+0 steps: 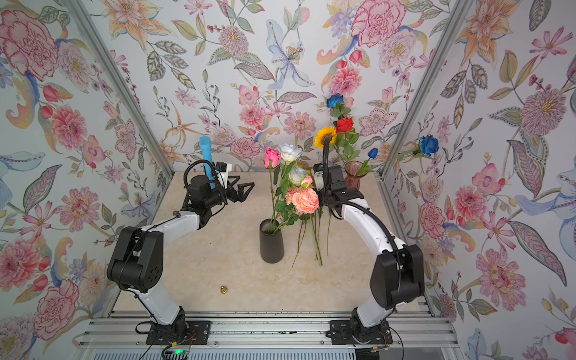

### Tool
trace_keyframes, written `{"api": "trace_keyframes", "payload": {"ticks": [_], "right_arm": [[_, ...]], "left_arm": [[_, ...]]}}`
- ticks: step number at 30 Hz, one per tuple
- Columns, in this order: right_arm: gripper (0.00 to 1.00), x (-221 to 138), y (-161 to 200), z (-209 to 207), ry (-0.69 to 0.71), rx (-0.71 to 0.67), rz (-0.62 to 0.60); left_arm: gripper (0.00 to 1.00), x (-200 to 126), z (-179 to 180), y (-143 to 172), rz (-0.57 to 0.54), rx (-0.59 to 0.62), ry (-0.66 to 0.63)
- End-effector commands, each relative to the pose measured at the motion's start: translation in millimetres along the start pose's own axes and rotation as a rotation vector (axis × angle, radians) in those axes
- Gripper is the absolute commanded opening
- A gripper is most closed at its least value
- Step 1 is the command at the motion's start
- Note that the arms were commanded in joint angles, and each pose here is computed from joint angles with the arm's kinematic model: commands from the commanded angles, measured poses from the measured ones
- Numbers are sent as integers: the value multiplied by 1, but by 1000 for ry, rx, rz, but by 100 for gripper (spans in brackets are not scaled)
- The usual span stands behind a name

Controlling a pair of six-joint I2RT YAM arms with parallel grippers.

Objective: Pick out yellow flowers from the vase
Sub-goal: Place the flower at the center of the board, then pick up the flower from the vase.

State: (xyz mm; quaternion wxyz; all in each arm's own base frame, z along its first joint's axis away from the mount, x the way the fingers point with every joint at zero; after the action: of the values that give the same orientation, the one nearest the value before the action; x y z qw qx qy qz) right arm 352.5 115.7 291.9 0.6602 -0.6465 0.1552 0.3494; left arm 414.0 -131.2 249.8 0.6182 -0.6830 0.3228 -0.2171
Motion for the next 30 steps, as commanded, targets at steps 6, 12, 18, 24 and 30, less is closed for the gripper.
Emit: {"api": "trace_keyframes", "payload": {"ticks": [6, 12, 18, 24, 30], "right_arm": [[72, -48, 7, -67, 208, 126, -323], [75, -40, -8, -92, 235, 110, -389], [76, -18, -34, -94, 220, 28, -471], [75, 0, -60, -97, 241, -40, -564], [75, 26, -85, -92, 292, -115, -578]], "left_arm": [[100, -5, -1, -7, -64, 13, 21], [100, -9, 0, -6, -61, 27, 27], [100, -11, 3, -7, -60, 39, 20], [100, -12, 5, -8, -55, 40, 20], [100, -11, -1, -7, -59, 59, 101]]}}
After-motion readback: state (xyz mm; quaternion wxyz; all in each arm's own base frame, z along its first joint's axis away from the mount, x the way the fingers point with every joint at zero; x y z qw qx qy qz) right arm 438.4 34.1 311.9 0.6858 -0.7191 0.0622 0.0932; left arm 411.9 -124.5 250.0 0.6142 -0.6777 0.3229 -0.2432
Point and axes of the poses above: each gripper's point midway between its finger pads, its own x axis out along the fingers, its own z axis along the line the jaws close on, y = z × x, the point moved 10 cm from there along -x, back along the fingers, and after that the axes turned 8 degrees about x, right-handed, at the moved point
